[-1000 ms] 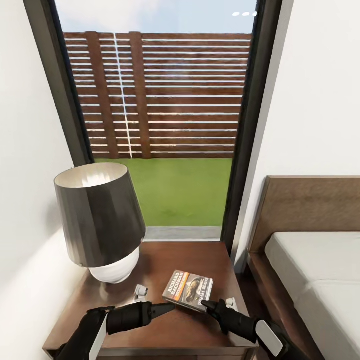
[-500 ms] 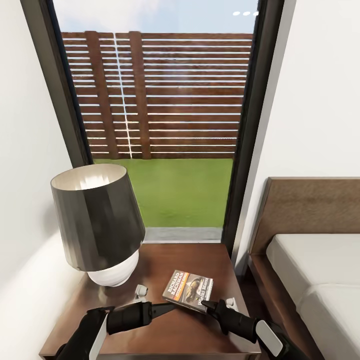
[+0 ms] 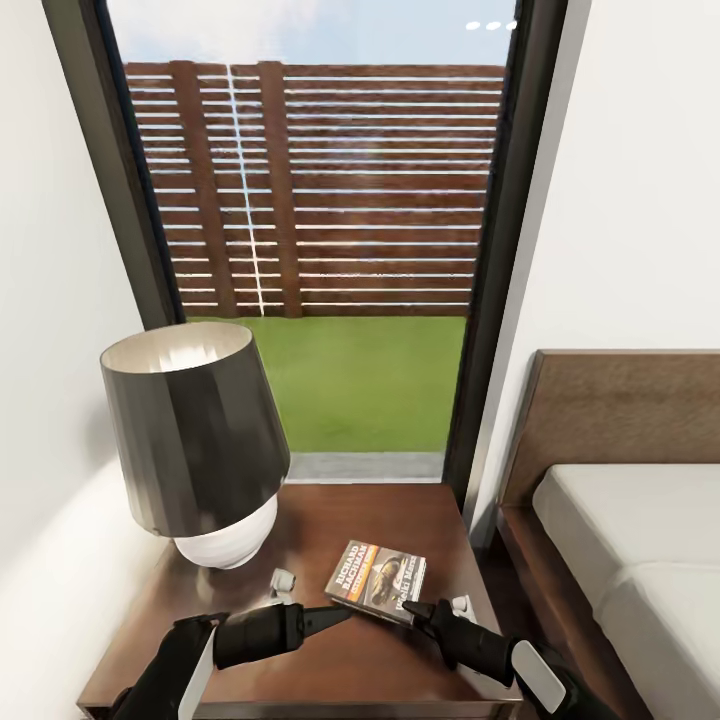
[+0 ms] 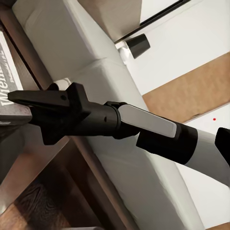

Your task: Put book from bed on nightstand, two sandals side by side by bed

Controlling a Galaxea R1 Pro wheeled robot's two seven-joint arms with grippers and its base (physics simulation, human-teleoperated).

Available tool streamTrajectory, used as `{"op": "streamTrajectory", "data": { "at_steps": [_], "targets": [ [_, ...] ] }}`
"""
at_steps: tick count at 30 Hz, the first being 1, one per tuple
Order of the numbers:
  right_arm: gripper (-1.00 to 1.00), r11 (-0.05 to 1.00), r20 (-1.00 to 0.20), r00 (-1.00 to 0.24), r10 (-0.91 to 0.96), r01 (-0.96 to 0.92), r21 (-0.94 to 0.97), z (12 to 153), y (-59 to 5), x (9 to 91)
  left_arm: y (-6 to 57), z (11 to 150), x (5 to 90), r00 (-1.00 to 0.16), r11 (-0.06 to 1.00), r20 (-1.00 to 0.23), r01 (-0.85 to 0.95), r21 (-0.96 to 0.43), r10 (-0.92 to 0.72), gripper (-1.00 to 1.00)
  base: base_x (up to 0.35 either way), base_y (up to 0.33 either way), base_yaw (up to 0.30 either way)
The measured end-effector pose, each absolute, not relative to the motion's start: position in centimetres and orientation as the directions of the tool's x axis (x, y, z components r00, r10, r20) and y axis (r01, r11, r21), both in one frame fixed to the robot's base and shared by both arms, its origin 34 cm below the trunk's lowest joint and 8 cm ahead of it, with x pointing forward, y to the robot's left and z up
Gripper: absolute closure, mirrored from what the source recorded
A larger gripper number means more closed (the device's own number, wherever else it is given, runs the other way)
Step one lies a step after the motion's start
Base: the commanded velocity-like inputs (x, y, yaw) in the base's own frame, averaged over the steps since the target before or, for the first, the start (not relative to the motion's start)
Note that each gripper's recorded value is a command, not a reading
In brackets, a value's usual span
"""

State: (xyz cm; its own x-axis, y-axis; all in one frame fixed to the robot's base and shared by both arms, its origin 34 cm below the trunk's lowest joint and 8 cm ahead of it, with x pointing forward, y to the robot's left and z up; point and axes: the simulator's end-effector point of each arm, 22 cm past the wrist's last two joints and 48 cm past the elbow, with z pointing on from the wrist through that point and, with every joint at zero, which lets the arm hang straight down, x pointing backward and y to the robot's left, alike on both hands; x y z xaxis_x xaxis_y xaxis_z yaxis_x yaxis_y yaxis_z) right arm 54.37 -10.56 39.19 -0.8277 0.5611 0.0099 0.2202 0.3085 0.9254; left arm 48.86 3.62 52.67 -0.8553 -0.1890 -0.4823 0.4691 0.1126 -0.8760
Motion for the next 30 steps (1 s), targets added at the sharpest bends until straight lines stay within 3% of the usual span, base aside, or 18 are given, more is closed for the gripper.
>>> {"op": "streamTrajectory", "data": {
  "at_steps": [24,25,30],
  "targets": [
    [1.0,0.293,0.012,-0.824,0.567,0.216,0.931,38.68,-10.56,54.37,3.62,51.78,48.61,-0.855,0.113,-0.483,0.47,-0.876,-0.189,-1.0,0.0,0.0,0.0],
    [-1.0,0.293,0.012,-0.824,0.567,0.216,0.931,38.68,-10.55,54.37,3.62,51.78,48.61,-0.855,0.113,-0.483,0.47,-0.876,-0.189,-1.0,0.0,0.0,0.0],
    [-1.0,0.289,0.017,-0.822,0.57,0.22,0.932,38.72,-10.57,54.41,3.62,51.78,48.61,-0.855,0.113,-0.483,0.47,-0.876,-0.189,-1.0,0.0,0.0,0.0]
  ]
}}
